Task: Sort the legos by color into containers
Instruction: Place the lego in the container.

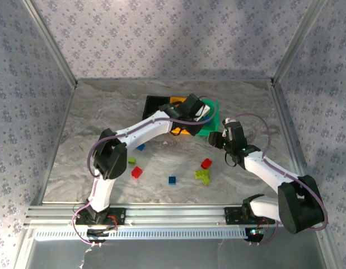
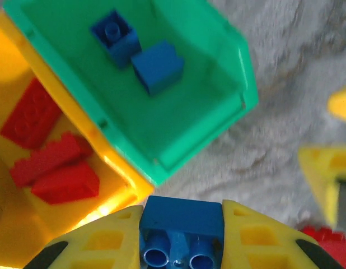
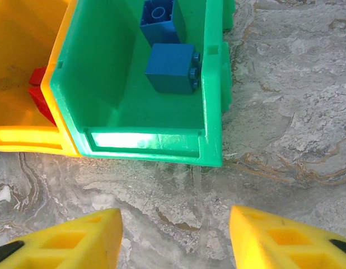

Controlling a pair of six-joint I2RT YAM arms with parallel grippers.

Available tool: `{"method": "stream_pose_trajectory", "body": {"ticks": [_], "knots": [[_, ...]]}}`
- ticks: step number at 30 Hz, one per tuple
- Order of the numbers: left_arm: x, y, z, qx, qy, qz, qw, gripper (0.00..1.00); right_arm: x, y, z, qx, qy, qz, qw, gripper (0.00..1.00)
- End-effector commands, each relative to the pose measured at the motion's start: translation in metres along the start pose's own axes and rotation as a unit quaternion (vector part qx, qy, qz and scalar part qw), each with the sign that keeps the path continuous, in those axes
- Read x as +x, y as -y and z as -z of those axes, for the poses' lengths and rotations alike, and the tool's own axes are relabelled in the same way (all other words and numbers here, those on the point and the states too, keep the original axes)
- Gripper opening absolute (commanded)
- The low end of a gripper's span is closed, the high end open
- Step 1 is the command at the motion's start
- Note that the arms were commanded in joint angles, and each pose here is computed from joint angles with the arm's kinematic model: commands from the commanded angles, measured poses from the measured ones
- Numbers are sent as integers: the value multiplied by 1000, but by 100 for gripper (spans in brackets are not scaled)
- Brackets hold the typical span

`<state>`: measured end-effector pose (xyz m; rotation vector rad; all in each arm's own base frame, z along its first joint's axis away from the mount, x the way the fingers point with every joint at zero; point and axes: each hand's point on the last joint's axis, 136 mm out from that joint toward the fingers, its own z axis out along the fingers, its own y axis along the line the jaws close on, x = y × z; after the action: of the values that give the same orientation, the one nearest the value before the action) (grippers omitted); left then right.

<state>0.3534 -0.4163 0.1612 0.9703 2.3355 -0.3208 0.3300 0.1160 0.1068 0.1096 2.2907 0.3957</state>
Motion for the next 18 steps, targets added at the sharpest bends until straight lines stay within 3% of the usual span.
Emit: {"method": "stream_pose_trajectory", "body": {"ticks": [1,14,17,18], "knots": [[-9,-5,-9,-19,-16,11,1000,8,-3,2,3,-2,12,-7,1000,57],[-53,-21,-64,8,12,82,997,10,-9,6,16,-2,44,-5,999,59],[-52,-23,-76,22,8,103,994,15,-9,10,15,6,41,-10,999,59],[-52,-23,-79,25,7,106,994,22,-8,10,15,6,38,-12,999,59]]}}
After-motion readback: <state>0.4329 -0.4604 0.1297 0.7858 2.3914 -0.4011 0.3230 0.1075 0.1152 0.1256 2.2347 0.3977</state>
